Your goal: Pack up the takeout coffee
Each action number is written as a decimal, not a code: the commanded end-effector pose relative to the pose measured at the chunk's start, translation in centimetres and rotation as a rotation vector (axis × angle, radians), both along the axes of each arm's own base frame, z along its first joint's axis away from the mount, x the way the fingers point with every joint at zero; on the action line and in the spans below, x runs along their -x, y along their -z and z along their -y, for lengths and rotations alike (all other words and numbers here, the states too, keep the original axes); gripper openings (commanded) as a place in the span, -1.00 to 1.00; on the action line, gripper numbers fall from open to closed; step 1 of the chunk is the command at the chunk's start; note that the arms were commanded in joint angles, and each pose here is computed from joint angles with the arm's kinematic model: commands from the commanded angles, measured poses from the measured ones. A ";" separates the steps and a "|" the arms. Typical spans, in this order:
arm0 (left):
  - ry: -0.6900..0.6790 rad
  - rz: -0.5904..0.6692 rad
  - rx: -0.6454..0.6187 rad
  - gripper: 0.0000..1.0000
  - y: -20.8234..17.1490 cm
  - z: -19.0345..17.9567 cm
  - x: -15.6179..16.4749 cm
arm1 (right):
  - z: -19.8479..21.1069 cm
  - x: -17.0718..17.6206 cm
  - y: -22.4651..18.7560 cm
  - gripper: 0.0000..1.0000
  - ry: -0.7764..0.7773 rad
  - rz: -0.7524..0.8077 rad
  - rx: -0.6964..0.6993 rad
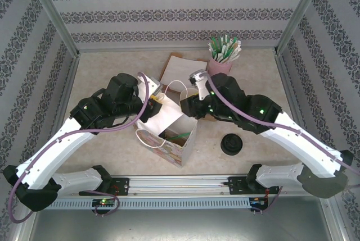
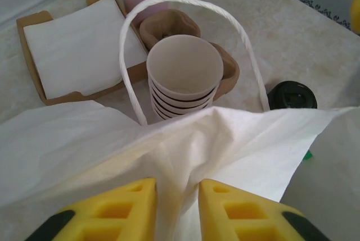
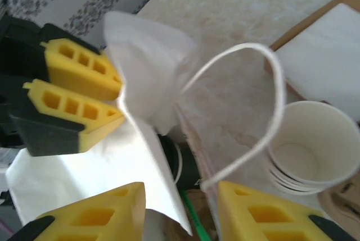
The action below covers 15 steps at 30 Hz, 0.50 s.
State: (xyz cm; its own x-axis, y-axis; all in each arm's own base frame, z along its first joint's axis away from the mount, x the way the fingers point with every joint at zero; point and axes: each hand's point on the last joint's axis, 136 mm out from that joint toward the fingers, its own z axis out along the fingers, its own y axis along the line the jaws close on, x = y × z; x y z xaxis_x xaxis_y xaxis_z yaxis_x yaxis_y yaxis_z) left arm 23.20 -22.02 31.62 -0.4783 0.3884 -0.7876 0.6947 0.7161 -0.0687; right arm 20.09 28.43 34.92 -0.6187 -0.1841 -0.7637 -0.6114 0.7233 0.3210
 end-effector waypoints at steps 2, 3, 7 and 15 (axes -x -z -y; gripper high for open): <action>0.035 -0.042 0.026 -0.52 -0.2 -0.3 1.8 | -2.7 0.7 -1.1 -0.33 -0.071 0.004 -0.031; 0.040 -0.045 0.030 -0.52 -0.2 -0.2 2.0 | -3.0 0.6 -1.1 -0.38 -0.075 0.000 -0.032; 0.044 -0.039 0.049 -0.60 -0.4 -0.4 2.4 | -4.3 0.4 -0.7 -0.44 -0.091 -0.025 -0.048; 0.038 -0.046 0.032 -0.68 0.1 -0.4 2.1 | -6.1 1.4 -0.4 -0.67 -0.152 -0.061 -0.078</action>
State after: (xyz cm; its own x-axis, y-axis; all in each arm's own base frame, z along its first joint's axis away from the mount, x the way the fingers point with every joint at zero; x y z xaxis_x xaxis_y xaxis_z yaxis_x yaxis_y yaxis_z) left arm 21.42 -21.81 32.35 -0.4742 0.3657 -0.8009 0.7200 0.6846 -0.1138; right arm 19.59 33.29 33.55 -0.6469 -0.2423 -0.7231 -0.6603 0.6524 0.3721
